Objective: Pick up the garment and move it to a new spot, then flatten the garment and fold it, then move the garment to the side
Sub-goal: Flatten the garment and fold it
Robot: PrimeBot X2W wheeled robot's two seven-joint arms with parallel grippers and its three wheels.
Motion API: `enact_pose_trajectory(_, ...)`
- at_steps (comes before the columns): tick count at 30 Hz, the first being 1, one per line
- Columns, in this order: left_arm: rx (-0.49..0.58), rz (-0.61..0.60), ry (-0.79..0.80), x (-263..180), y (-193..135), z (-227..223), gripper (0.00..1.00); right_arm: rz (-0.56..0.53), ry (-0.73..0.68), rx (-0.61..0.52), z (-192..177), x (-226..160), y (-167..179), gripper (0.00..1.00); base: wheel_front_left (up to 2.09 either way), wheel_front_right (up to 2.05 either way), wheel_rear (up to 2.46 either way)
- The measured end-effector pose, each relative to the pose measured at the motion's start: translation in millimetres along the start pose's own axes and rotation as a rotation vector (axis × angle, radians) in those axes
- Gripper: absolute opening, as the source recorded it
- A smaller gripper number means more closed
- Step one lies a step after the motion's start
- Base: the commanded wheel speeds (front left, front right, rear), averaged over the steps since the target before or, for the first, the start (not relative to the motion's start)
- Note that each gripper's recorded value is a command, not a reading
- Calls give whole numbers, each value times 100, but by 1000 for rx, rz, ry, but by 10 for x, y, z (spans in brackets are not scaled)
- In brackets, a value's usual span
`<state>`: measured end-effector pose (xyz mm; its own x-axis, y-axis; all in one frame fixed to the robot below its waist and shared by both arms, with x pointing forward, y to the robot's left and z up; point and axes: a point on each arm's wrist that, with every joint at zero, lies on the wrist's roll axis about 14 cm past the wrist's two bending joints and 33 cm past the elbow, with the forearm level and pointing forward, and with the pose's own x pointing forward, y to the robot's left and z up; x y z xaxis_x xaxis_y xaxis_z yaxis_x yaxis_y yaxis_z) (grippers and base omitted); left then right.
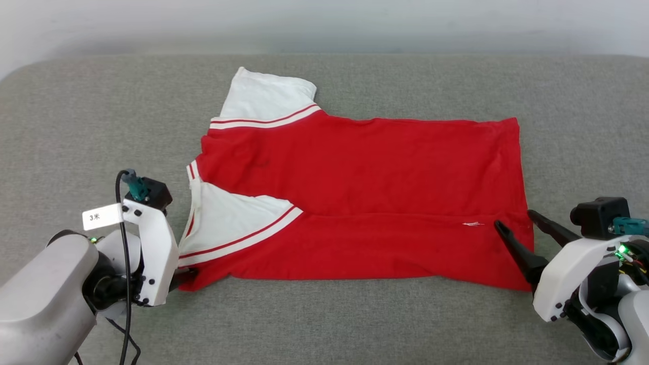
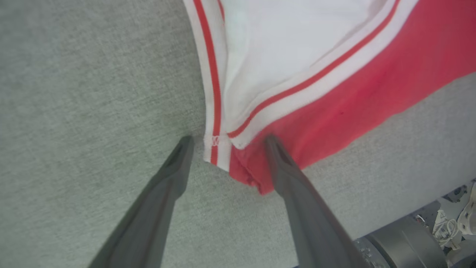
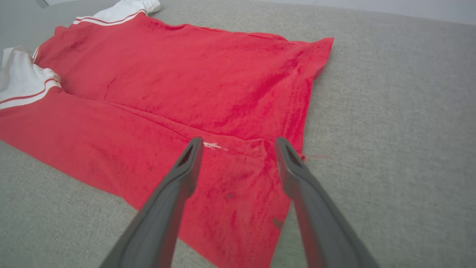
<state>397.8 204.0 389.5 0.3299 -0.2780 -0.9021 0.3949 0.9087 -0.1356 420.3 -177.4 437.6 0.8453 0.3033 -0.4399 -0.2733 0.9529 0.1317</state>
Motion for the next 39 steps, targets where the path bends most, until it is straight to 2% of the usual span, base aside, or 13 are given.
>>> enact_pose_trajectory(8, -4, -14, 95, 226, 10, -145, 100, -28, 18, 9, -64, 0, -107, 100, 0, 0, 0)
enact_pose_trajectory(9, -1, -13, 94, 229, 10, -144, 41, -30, 15, 9, -54, -6, -116, 100, 0, 0, 0)
enact_pose_trajectory(10, 5, -11, 89, 230, 4, -144, 0, -31, 10, 8, -34, -10, -120, 100, 0, 0, 0)
enact_pose_trajectory(17, 21, -23, -11, 126, -93, -3, 0, -40, -18, -80, 280, -88, -214, 100, 0, 0, 0)
enact_pose_trajectory(22, 58, -30, -113, -54, -162, 202, 0, -51, 92, -174, 368, -167, -314, 100, 0, 0, 0)
enact_pose_trajectory(29, 91, -31, -174, -167, -182, 285, 0, -19, 385, -195, 30, -263, -310, 100, 0, 0, 0)
enact_pose_trajectory(39, 100, -37, -186, -96, -168, 295, 0, 1, 582, -158, -432, -103, -258, 100, 0, 0, 0)
